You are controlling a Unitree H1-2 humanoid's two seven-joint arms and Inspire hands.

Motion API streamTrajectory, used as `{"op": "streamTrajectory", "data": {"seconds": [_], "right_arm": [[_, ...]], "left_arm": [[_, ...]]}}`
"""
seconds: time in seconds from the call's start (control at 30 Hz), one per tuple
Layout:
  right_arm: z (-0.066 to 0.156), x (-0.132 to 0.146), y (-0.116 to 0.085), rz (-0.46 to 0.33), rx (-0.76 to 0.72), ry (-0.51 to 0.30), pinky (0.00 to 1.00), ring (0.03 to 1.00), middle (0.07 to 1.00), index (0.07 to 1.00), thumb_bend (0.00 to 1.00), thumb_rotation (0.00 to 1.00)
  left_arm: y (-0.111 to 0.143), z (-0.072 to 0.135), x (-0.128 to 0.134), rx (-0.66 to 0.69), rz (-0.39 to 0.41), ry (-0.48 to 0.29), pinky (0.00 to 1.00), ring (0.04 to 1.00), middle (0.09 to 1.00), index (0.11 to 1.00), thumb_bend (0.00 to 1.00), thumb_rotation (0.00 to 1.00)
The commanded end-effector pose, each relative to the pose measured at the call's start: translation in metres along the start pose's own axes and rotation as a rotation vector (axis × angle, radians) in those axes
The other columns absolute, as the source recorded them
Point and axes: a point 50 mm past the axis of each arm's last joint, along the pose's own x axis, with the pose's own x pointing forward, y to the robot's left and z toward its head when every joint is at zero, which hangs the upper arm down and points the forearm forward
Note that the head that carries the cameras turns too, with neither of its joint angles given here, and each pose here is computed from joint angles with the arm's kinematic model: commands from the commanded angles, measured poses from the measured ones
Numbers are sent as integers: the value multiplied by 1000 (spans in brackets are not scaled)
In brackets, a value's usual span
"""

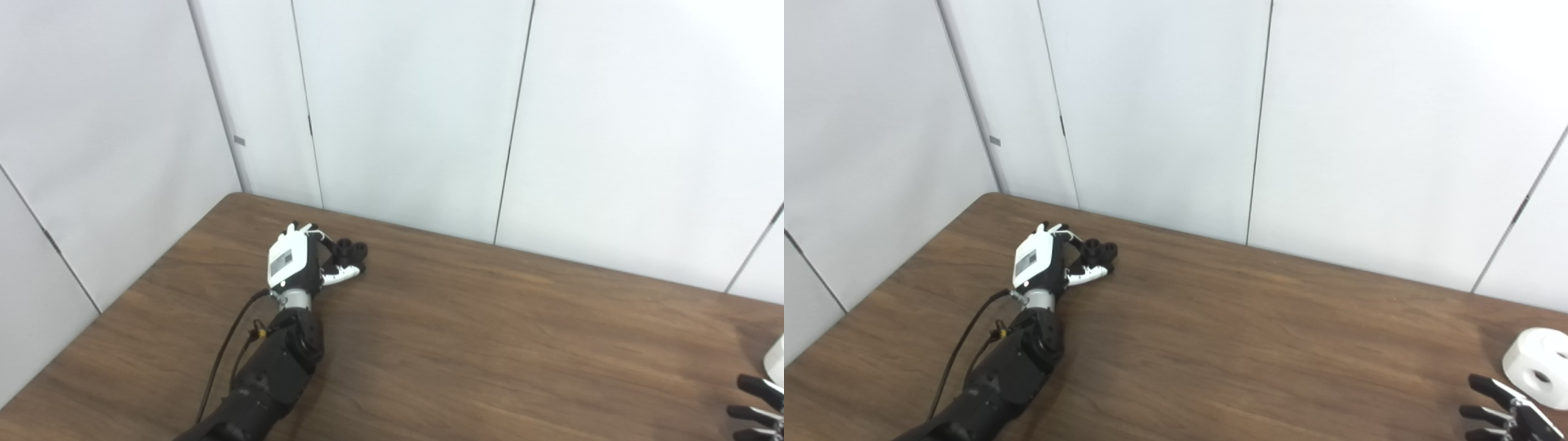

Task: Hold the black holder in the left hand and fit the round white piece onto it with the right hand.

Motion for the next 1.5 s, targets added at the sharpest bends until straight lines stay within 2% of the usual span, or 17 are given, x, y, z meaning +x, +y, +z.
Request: {"op": "streamTrajectory", "data": {"seconds": [0.0, 0.27, 0.57, 0.73, 0.9, 1.27, 1.47], "right_arm": [[17, 7, -5, -22, -6, -75, 531, 678, 812, 761, 681, 168], [21, 11, -1, -27, -6, -85, 517, 666, 807, 754, 688, 159], [24, 16, 6, -33, 14, -88, 530, 669, 811, 749, 712, 184], [29, 16, 10, -46, 11, -73, 528, 663, 812, 744, 729, 225], [37, 15, 15, -58, 0, -73, 534, 669, 805, 742, 731, 252], [52, 19, 26, -57, 6, -122, 535, 680, 817, 753, 679, 193], [58, 21, 29, -53, 2, -127, 531, 677, 825, 760, 656, 188]], "left_arm": [[-5, -5, -10, 0, -47, -37, 1000, 1000, 877, 482, 525, 57], [-17, 16, -31, -149, -304, -227, 1000, 1000, 940, 483, 525, 57], [-39, 50, -53, -186, -526, -445, 1000, 1000, 976, 482, 525, 64], [-53, 73, -75, -193, -633, -546, 1000, 1000, 980, 481, 525, 61], [-73, 86, -100, -221, -775, -624, 1000, 1000, 992, 481, 525, 60], [-104, 111, -137, -205, -922, -748, 1000, 1000, 986, 481, 524, 60], [-116, 118, -146, -197, -945, -755, 1000, 1000, 979, 480, 524, 58]]}}
